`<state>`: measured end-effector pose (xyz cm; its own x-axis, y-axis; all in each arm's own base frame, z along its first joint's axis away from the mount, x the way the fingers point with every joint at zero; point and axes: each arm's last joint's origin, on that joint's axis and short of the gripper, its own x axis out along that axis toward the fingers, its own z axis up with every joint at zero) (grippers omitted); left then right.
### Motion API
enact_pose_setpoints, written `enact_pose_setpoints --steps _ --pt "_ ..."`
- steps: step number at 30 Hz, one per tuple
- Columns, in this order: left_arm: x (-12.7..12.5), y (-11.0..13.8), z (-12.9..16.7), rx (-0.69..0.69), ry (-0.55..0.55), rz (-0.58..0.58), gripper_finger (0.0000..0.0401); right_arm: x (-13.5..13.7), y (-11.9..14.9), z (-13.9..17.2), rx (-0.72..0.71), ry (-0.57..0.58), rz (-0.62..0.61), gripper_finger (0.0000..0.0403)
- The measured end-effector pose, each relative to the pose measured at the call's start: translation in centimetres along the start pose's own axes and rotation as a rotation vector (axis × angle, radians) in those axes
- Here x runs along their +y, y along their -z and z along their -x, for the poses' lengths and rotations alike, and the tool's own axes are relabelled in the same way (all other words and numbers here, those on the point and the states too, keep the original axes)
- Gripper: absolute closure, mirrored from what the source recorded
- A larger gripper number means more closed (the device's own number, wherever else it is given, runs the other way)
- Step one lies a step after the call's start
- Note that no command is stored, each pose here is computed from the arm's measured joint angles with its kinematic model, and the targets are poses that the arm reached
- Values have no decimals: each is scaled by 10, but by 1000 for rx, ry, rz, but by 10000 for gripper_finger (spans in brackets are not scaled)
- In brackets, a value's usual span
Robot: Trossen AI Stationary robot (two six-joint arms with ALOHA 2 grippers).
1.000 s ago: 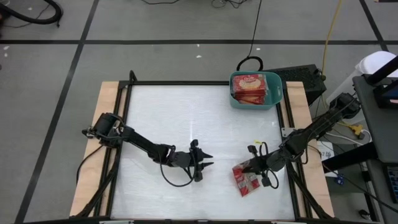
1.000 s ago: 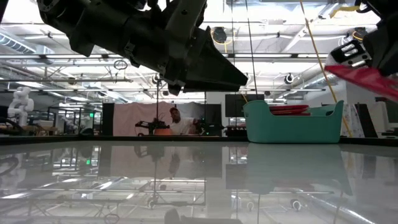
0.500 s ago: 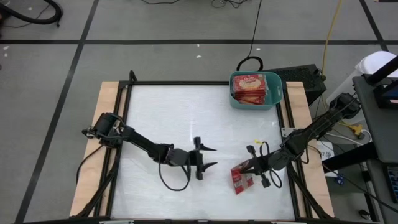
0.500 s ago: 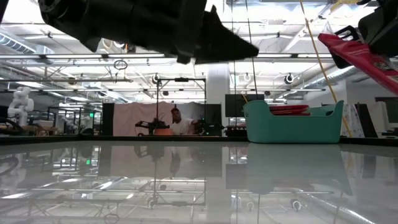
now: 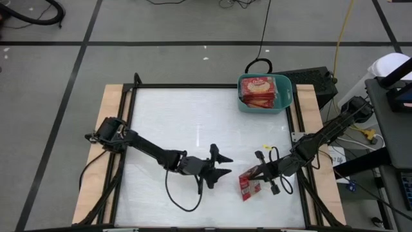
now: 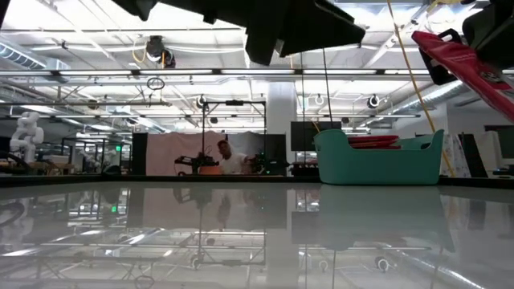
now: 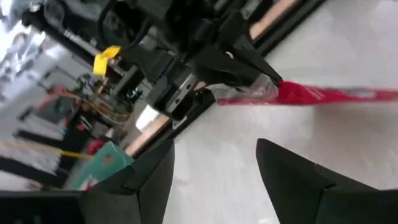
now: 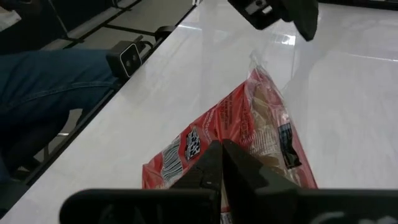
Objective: Sort popcorn bags into baskets
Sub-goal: Put the red popcorn bag into the green bin
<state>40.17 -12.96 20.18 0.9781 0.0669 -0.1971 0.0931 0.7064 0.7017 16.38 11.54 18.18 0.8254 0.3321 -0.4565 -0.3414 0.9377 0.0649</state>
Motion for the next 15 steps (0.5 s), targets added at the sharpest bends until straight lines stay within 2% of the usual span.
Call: enact_pose_setpoints --steps 8,12,15 --pt "-9 0 2 43 78 -288 157 0 0 0 -2 0 3 403" --pt "-13 -5 2 -63 128 -371 143 -3 -2 -1 -14 12 7 403" --pt "-17 -4 -4 -114 94 -470 145 -6 -3 -1 -17 27 -1 403"
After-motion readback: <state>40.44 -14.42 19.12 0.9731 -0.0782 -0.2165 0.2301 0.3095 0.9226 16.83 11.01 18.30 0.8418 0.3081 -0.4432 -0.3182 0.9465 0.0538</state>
